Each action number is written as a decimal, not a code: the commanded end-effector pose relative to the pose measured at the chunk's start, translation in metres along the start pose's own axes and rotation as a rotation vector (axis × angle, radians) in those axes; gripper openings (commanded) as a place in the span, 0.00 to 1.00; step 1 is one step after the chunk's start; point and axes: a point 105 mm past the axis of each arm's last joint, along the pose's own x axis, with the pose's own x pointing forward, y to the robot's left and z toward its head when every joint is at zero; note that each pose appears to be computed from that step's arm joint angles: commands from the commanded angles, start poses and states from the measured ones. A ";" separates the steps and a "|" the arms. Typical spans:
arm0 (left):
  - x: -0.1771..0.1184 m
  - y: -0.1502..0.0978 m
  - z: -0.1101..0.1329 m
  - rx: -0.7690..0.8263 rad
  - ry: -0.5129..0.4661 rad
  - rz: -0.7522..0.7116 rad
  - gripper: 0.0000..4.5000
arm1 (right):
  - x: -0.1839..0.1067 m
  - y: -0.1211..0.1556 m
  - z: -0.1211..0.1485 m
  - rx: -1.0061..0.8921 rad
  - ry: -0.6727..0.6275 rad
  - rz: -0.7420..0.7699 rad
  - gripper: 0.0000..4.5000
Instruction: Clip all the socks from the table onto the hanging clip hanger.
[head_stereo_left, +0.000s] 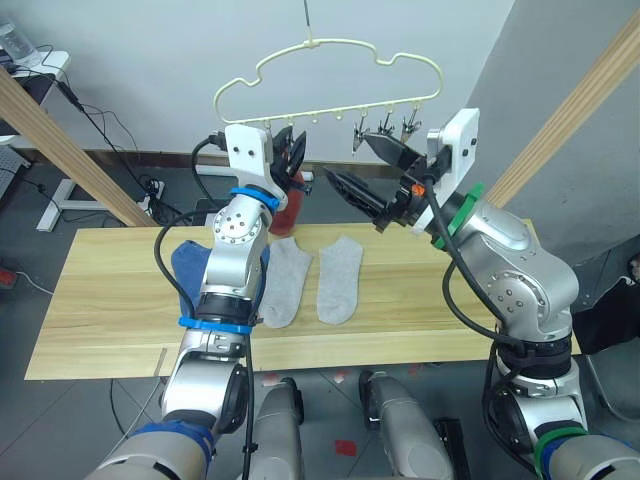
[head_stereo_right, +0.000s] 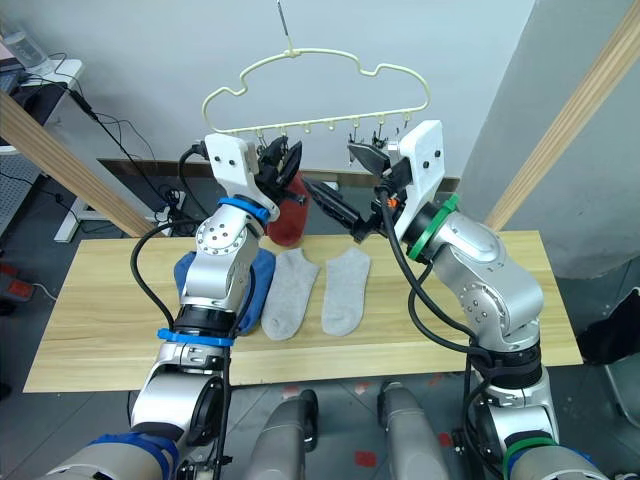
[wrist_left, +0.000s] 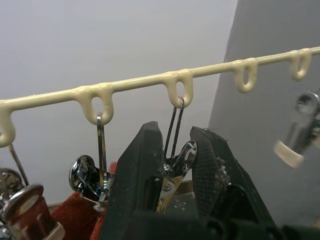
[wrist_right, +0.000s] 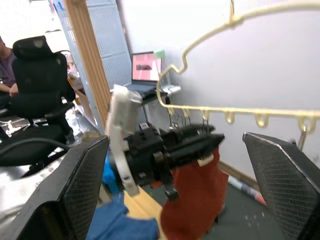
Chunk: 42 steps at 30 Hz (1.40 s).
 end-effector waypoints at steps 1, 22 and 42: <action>0.004 0.003 0.013 0.025 -0.057 0.005 0.16 | -0.001 0.008 0.011 -0.026 -0.041 0.021 1.00; 0.007 0.002 0.014 0.009 -0.070 0.001 0.71 | -0.003 0.004 0.006 -0.032 -0.014 -0.005 1.00; 0.004 0.004 0.019 0.042 -0.095 -0.001 0.07 | -0.003 0.002 0.005 -0.017 -0.012 -0.011 1.00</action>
